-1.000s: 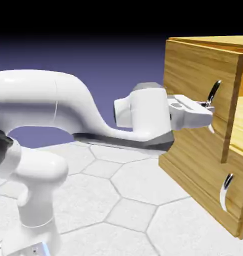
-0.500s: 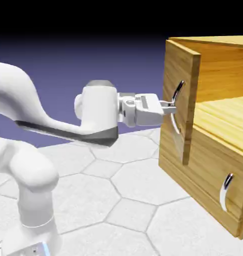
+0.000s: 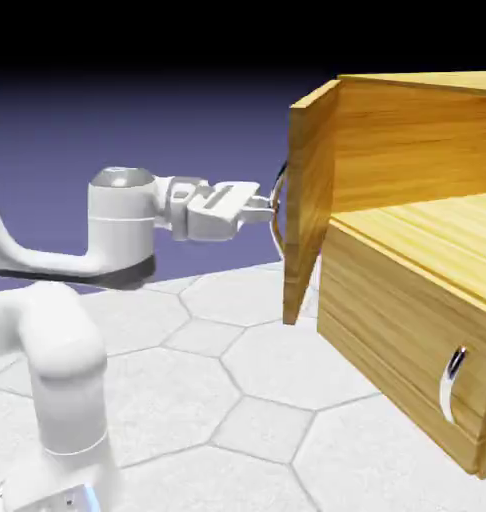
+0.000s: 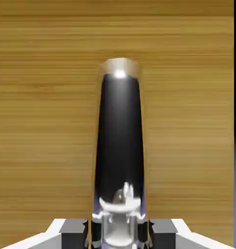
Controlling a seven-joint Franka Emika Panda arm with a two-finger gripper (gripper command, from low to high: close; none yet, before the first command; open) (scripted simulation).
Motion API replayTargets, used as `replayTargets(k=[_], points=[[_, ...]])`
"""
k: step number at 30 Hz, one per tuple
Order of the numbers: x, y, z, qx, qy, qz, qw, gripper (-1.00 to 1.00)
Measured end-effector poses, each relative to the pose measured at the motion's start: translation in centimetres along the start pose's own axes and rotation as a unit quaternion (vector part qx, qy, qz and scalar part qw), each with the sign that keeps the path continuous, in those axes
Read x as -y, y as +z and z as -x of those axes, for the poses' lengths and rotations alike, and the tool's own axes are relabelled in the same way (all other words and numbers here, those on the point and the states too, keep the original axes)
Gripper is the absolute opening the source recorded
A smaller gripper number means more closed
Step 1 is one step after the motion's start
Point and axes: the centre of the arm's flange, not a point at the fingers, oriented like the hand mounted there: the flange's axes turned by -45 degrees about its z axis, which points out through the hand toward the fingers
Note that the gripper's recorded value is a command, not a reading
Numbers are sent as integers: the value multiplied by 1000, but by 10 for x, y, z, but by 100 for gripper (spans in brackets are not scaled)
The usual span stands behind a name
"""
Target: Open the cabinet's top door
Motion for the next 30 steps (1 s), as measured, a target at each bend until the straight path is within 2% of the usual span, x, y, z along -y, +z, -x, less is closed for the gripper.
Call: replayTargets(k=[17,30], points=[[48,-113,0,0,0,118,993,-100],[131,-221,0,1,0,247,969,-100]])
